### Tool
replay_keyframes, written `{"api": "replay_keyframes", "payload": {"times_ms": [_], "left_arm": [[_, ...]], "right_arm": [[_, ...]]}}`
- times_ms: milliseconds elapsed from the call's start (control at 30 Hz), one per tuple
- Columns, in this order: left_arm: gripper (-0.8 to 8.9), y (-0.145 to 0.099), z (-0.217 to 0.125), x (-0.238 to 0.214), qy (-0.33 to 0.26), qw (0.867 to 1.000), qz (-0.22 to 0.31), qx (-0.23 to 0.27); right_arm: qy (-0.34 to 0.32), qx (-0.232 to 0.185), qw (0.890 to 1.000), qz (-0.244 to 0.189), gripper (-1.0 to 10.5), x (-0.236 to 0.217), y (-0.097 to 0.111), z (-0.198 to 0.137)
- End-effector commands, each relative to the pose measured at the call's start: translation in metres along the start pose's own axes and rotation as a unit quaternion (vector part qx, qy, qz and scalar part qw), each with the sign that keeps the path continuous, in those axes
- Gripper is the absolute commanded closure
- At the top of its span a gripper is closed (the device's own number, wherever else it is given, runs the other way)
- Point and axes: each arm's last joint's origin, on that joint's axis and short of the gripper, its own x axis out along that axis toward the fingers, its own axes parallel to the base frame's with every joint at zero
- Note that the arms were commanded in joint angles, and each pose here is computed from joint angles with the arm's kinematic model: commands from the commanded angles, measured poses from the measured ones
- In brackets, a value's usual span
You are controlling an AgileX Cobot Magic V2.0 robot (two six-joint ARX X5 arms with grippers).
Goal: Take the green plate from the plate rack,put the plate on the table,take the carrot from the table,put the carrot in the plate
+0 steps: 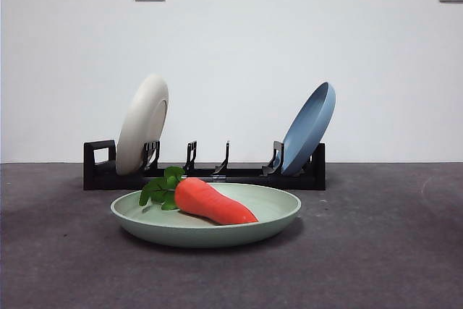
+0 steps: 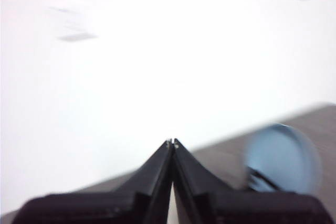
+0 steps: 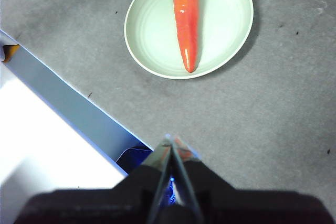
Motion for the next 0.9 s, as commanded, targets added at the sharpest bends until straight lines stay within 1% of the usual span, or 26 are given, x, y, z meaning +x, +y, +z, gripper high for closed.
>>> {"api": "replay_keyframes", "payload": {"times_ms": [33,133,200,333,433,633,767,900], "left_arm": [[8.17,0.004,-0.033,-0.011,-0.011,0.999,0.043,0.015],[8.17,0.005,-0.072,-0.02,-0.008,0.997,0.073,0.019],[8.17,0.005,-0.097,-0.024,0.005,0.996,0.086,0.022],[8.17,0.002,-0.144,-0.031,0.042,0.994,0.103,0.018],[8.17,0.001,-0.172,-0.035,0.063,0.992,0.111,0.015],[8.17,-0.002,-0.21,-0.04,0.085,0.989,0.124,-0.004],[8.17,-0.002,-0.225,-0.043,0.094,0.986,0.133,-0.02],[8.17,-0.003,-0.237,-0.046,0.127,0.982,0.136,-0.038]], "right_arm": [[0.0,0.002,1.0,0.0,9.5,0.001,0.0,0.0],[0.0,0.002,1.0,0.0,9.5,0.001,0.0,0.0],[0.0,0.002,1.0,0.0,9.5,0.001,0.0,0.0],[0.0,0.002,1.0,0.0,9.5,0.001,0.0,0.0],[0.0,0.002,1.0,0.0,9.5,0.001,0.0,0.0],[0.0,0.002,1.0,0.0,9.5,0.001,0.0,0.0],[0.0,0.002,1.0,0.0,9.5,0.001,0.0,0.0],[0.0,0.002,1.0,-0.001,9.5,0.001,0.0,0.0]]}}
